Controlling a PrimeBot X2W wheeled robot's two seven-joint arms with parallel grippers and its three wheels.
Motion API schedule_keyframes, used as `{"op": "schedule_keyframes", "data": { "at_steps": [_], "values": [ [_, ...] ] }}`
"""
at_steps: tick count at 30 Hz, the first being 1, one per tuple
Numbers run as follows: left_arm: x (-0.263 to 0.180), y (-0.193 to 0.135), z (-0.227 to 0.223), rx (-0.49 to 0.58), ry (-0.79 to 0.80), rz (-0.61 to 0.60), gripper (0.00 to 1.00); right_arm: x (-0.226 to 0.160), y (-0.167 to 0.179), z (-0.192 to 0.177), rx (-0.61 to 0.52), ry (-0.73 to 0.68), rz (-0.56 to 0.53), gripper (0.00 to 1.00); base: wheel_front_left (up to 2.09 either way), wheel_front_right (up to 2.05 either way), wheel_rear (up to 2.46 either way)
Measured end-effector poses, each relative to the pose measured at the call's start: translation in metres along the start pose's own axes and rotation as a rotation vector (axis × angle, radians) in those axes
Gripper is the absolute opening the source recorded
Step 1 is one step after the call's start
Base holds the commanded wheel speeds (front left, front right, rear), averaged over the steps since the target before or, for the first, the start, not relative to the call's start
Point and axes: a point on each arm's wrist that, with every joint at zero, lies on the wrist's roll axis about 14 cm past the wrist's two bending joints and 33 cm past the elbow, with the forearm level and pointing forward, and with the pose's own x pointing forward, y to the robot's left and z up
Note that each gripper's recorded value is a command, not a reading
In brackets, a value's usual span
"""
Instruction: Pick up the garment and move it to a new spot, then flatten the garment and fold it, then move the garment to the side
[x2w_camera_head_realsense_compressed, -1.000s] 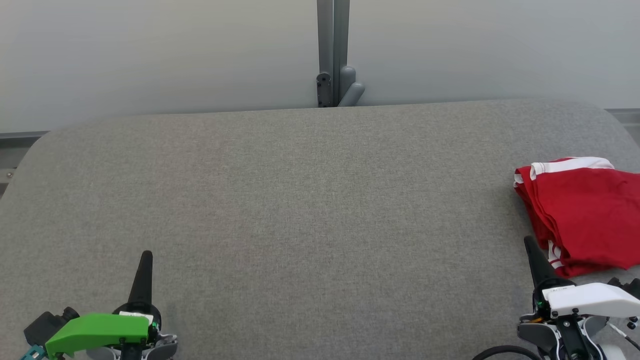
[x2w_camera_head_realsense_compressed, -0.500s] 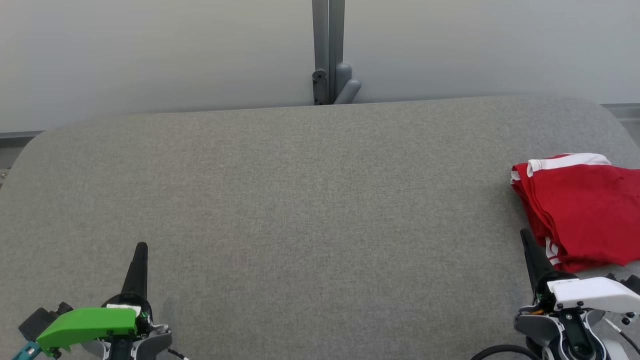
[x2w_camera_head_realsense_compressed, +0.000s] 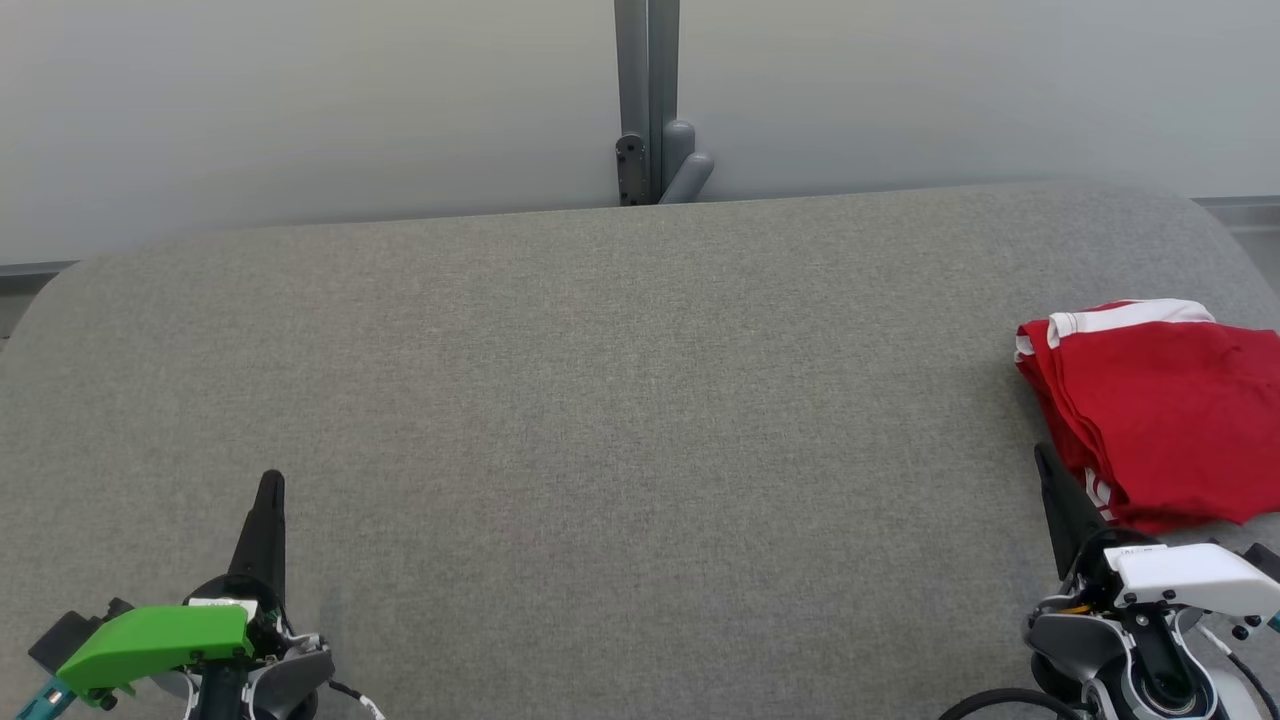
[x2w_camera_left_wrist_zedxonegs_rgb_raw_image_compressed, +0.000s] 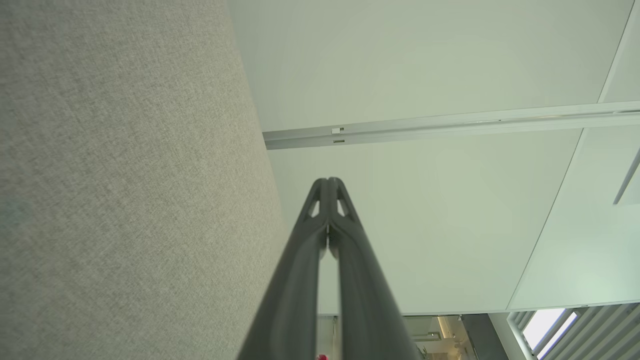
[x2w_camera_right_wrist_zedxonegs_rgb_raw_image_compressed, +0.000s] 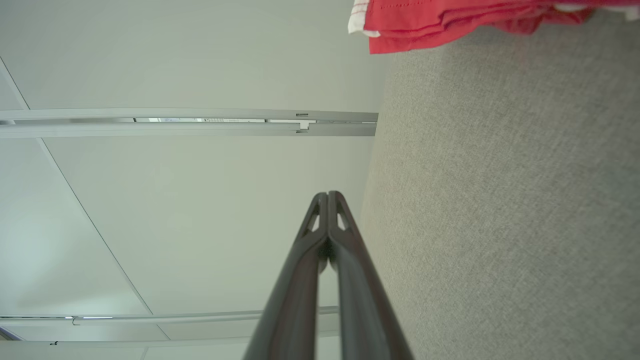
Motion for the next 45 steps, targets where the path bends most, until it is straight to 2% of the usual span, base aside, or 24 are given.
{"op": "schedule_keyframes", "data": {
  "at_steps": [8,45],
  "values": [
    [0.0039,-0.0033,-0.0002,-0.051,0.006,-0.012,0.0,0.0013,0.0026,0.0001,0.057,0.005,0.011,0.0,0.0,0.0,0.0],
    [0.004,-0.0039,0.0014,-0.058,0.001,-0.014,0.0,0.0015,0.0031,0.0002,0.058,0.005,0.012,0.0,0.0,0.0,0.0]
  ]
}}
